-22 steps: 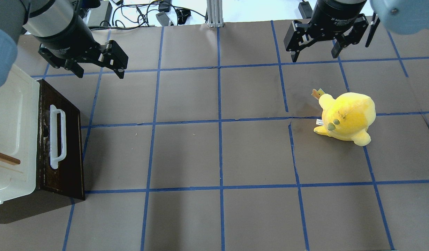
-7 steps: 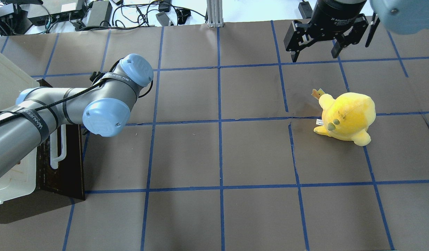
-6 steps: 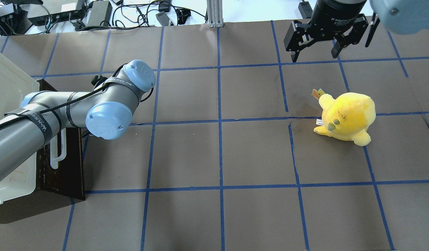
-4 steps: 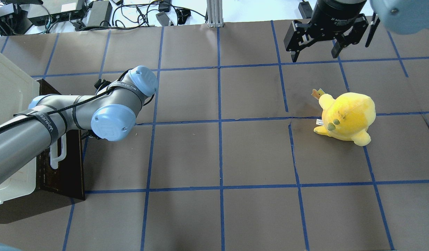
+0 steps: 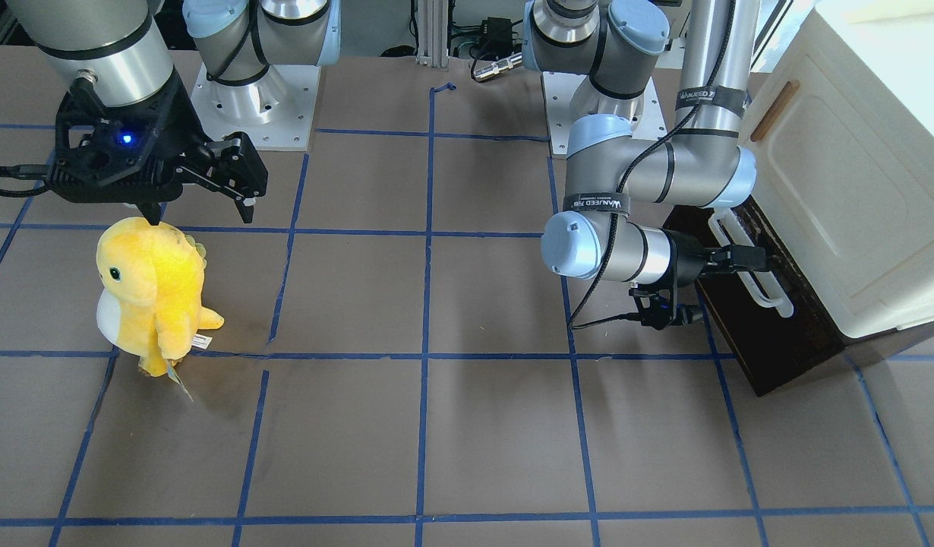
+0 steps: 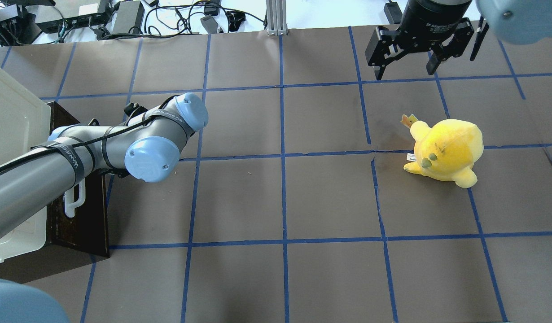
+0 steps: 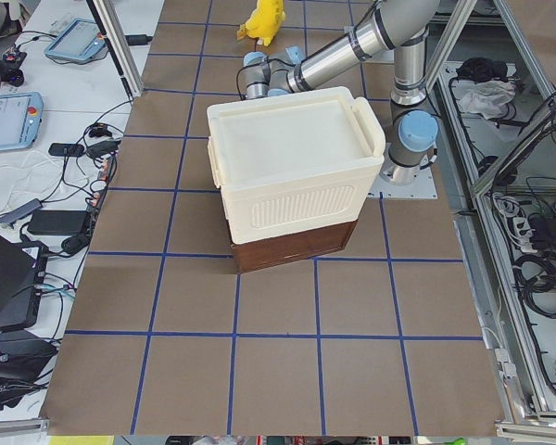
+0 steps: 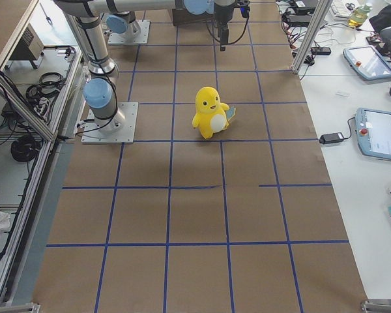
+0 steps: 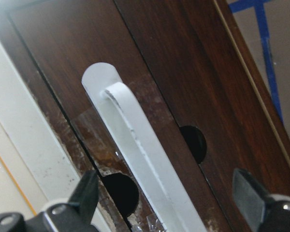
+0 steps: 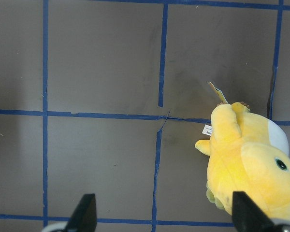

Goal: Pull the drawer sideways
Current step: 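Close the left gripper around the white bar handle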

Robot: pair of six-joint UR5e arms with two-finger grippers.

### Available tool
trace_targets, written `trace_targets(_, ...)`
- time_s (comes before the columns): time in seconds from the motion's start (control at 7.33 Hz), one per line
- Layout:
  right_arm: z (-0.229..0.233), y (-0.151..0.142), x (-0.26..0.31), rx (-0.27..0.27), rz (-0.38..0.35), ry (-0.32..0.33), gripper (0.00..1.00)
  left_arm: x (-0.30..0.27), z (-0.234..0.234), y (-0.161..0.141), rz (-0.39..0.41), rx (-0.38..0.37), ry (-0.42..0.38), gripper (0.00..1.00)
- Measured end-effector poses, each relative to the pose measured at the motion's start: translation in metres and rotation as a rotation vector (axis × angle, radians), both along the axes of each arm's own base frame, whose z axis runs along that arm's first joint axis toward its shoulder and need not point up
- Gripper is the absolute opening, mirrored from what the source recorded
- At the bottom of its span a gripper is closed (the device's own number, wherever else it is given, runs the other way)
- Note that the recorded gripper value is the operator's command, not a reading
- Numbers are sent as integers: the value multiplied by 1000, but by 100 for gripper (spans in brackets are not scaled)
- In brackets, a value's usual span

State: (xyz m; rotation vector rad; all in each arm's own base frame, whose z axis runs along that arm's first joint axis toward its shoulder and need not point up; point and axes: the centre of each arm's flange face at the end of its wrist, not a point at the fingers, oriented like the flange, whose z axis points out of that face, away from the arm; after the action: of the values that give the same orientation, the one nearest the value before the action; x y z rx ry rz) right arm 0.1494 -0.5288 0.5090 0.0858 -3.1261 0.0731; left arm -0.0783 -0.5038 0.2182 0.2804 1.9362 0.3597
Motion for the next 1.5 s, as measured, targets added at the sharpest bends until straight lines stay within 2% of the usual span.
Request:
trace_targets(0.68, 0, 0, 0, 0, 0, 0, 100, 5, -16, -2, -4, -7, -59, 100)
trace_targets(1.36, 0, 0, 0, 0, 1, 0, 100, 9, -20, -5, -2, -45, -100, 90)
trace_targets(1.5, 0, 0, 0, 0, 0, 0, 100, 10, -21, -5, -1, -45, -101, 84)
